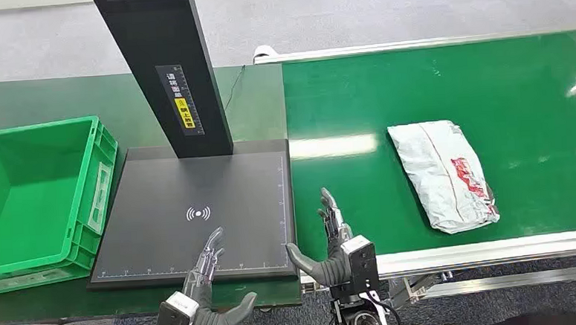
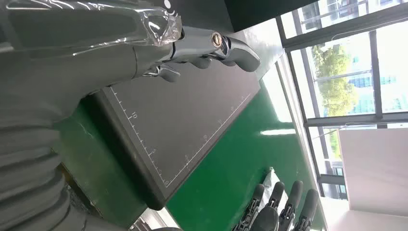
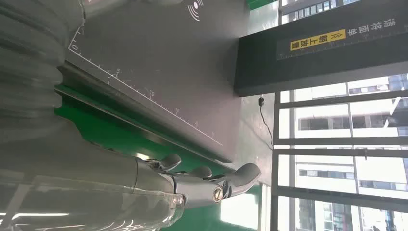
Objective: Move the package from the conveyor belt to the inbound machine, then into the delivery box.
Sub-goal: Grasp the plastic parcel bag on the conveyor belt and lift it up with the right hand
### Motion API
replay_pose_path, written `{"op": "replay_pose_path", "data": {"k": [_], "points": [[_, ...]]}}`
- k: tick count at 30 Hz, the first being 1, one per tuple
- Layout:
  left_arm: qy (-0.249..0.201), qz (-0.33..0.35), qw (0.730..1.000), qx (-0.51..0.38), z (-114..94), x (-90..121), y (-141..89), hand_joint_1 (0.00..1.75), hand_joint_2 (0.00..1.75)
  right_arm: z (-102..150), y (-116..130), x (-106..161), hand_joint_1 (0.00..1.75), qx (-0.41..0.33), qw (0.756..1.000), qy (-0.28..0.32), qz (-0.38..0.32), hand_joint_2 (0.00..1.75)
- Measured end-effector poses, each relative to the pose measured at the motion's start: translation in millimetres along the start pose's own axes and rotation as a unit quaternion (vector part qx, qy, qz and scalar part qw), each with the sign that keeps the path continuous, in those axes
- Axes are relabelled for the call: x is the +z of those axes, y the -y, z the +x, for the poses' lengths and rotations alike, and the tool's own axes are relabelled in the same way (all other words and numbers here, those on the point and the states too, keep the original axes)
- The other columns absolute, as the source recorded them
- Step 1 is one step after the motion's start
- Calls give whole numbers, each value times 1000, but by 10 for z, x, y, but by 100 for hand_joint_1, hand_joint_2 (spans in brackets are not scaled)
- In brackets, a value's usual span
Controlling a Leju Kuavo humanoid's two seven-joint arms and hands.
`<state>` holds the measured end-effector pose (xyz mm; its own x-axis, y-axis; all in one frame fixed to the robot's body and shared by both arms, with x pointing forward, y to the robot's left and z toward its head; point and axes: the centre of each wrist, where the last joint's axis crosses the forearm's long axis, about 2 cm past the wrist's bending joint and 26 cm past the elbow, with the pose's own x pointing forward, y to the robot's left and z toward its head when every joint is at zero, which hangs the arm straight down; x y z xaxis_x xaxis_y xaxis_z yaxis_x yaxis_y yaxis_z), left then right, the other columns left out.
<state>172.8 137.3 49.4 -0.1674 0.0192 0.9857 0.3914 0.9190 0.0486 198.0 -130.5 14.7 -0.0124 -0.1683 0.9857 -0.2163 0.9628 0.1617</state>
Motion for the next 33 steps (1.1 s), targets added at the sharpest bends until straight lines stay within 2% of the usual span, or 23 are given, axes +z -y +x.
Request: {"op": "replay_pose_path", "data": {"k": [6,11,14,16,19,23,26,30,33], "points": [[0,0,1000,1,0,-1,-2,0,175,27,30,-16,0,36,999,4,-8,175],[0,-1,1000,2,-1,-1,-4,0,175,209,135,-119,0,89,996,19,-11,175],[2,-2,1000,4,-2,-2,-6,0,175,298,218,-181,0,149,989,19,-9,175],[7,-3,1000,8,-6,-3,-11,0,175,348,358,-257,0,207,978,3,-7,175],[13,-6,1000,15,-15,-15,-23,0,175,355,767,-438,0,296,954,-42,-15,175],[18,-9,1000,18,-19,-52,-46,0,175,355,1514,-663,0,399,909,-111,-53,175],[18,-10,1000,19,-23,-70,-58,0,175,456,2011,-784,0,438,880,-162,-85,175],[18,-10,1000,20,-30,-70,-65,0,175,680,2536,-889,0,468,846,-217,-133,175],[19,-12,1000,21,-35,-68,-76,0,175,906,2891,-950,0,509,801,-263,-176,175]]}}
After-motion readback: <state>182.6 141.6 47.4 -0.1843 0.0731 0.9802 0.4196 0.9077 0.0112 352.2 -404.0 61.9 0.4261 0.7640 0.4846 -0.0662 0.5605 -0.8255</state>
